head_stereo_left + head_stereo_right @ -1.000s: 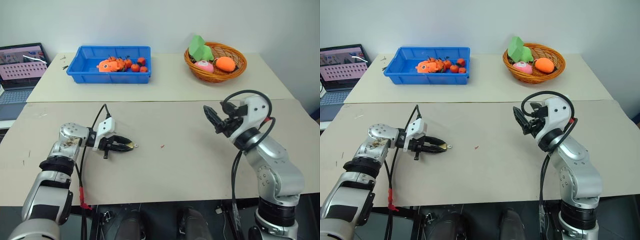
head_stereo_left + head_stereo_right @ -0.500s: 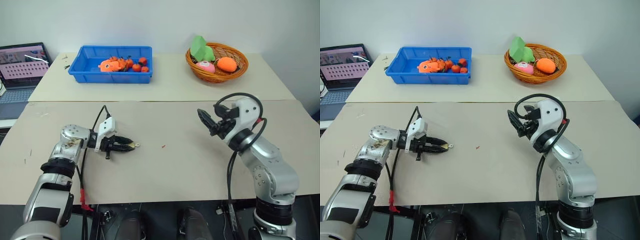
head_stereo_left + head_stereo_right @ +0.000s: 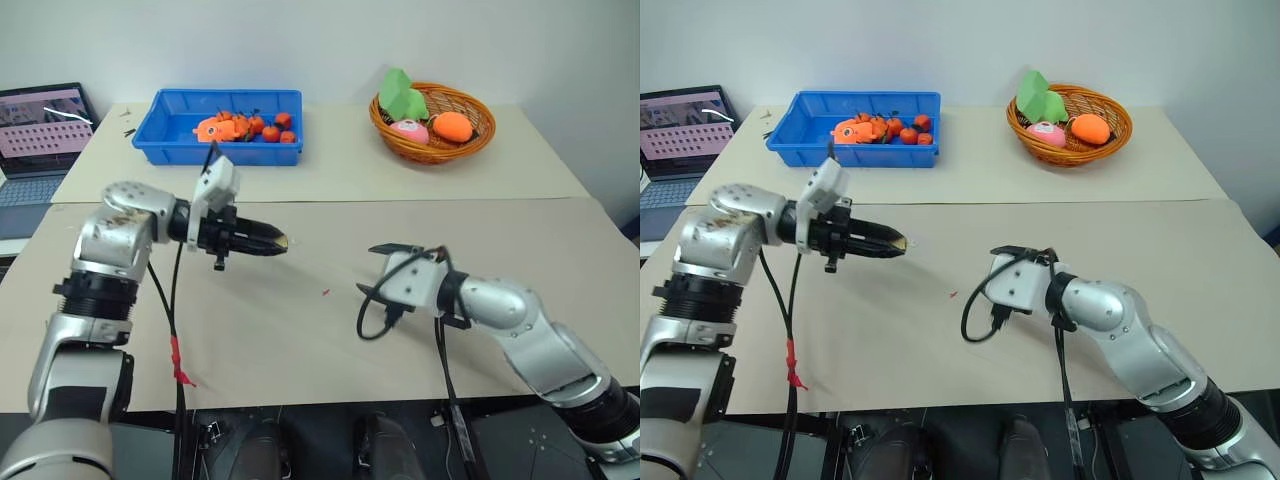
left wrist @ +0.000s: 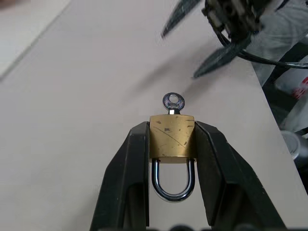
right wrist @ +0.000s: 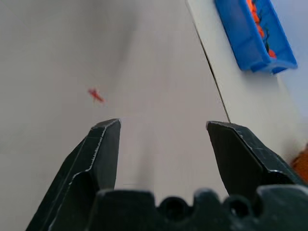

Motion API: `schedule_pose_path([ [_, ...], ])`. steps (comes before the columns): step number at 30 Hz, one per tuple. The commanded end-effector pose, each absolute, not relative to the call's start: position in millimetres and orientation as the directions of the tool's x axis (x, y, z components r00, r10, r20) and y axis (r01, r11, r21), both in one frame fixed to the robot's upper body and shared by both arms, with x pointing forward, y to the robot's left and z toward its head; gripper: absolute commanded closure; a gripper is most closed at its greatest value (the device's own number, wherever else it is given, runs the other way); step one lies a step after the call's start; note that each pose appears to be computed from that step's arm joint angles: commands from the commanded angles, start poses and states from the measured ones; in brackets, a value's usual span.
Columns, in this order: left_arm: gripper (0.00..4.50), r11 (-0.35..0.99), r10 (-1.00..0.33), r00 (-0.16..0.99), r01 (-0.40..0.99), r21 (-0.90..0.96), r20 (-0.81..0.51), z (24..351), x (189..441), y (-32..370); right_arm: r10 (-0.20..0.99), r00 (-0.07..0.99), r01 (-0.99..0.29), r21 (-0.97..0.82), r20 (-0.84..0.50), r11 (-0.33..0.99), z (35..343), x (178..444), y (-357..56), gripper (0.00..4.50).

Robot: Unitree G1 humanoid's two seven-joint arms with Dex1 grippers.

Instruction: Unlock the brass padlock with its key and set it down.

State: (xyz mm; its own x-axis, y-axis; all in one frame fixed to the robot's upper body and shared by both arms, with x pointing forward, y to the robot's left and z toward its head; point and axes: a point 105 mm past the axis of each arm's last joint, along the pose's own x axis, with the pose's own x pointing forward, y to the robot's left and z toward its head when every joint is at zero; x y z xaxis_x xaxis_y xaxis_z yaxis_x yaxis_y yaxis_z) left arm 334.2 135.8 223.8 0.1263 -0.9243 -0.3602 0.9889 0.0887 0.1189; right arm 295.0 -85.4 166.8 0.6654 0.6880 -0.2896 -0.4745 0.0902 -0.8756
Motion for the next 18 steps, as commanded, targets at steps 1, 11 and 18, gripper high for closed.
schedule_pose_path([
  [1,3.69,0.026,-0.927,0.103,0.977,0.212,-0.361,247.4,326.5,130.6,0.742,0.662,-0.161,-0.987,-0.106,0.002,196.9,298.2,-74.1,1.08],
  [11,3.69,0.005,-0.924,0.094,0.972,0.234,-0.372,247.8,322.0,124.8,0.878,0.441,0.261,-0.963,0.184,0.071,221.4,275.3,-46.0,1.08],
  [18,3.69,0.006,-0.915,0.106,0.968,0.249,-0.39,242.4,326.6,125.3,0.931,0.326,0.282,-0.957,0.167,0.073,216.2,264.4,-28.9,1.08],
])
